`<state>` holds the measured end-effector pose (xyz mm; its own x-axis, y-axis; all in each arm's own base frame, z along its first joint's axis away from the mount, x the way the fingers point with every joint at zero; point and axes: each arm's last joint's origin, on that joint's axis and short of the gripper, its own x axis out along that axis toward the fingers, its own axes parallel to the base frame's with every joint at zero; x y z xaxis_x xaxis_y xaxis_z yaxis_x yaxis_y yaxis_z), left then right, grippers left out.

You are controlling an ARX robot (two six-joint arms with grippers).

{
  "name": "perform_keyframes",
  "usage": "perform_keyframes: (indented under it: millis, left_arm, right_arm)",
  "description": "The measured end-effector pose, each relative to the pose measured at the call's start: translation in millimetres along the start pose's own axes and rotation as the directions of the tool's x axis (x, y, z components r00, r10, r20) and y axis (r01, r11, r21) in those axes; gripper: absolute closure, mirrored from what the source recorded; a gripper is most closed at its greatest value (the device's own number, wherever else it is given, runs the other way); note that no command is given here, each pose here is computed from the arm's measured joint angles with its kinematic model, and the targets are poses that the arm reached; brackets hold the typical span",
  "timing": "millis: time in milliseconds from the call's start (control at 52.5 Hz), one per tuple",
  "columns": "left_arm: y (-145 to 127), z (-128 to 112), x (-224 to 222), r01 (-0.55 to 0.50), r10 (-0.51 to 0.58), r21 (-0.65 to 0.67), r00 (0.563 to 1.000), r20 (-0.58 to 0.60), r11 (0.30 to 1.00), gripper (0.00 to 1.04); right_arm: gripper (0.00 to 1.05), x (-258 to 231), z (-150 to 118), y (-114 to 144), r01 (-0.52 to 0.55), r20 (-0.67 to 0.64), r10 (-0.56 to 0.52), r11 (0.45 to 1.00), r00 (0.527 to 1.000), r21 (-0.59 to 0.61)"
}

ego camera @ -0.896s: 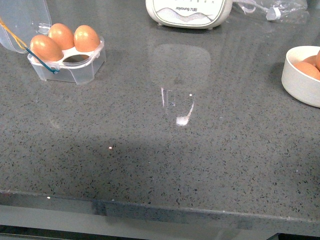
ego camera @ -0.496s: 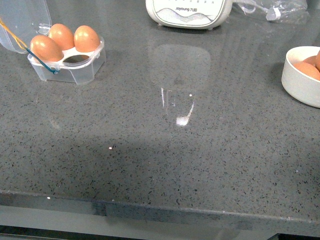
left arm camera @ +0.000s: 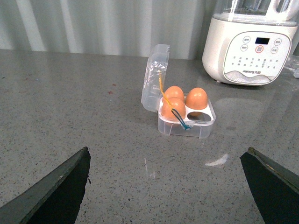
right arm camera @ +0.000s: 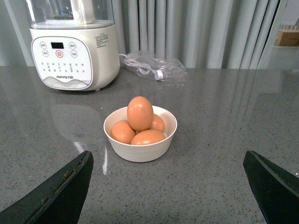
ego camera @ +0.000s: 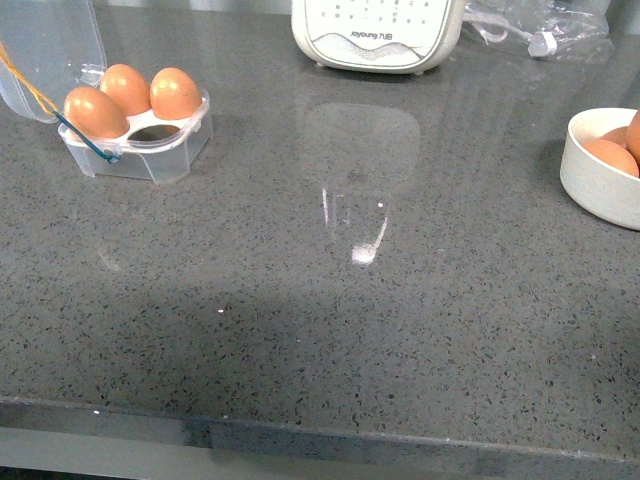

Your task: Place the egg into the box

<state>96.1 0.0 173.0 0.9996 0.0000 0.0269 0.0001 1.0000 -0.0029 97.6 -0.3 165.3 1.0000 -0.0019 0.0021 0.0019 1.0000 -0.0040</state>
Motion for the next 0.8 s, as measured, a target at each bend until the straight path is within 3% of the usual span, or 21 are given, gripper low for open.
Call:
perform_keyframes:
  millis: [114,229,362,534,800]
  left_arm:
    - [0,0,0,0.0,0.0,0.0,1.0,0.0,1.0,0.07]
    - [0,0,0,-0.001,0.001,0.0,1.0,0.0,1.0,0.07]
    - [0,0,0,0.0,0.0,0.0,1.0,0.0,1.0,0.07]
    - [0,0,0,0.0,0.0,0.0,1.0,0.0,1.0,0.07]
    - [0,0,0,0.0,0.0,0.0,1.0,0.0,1.0,0.07]
  right_arm:
    - [0.07,0,0,0,0.006,0.0,-0.006,1.0,1.0,-0.002]
    - [0.07,8,11,3,0.23,0.041,-0.227,0.969,0.973,-0.09]
    - [0.07,23,32,5,0.273,0.114,-0.259,0.952,0.959,-0.136]
    - [0.07,60,61,3,0.218,0.153,-0.195,0.965,0.969,-0.147]
    - [0.07,146,51,-14,0.121,-0.125,-0.123,0.992,0.984,-0.021]
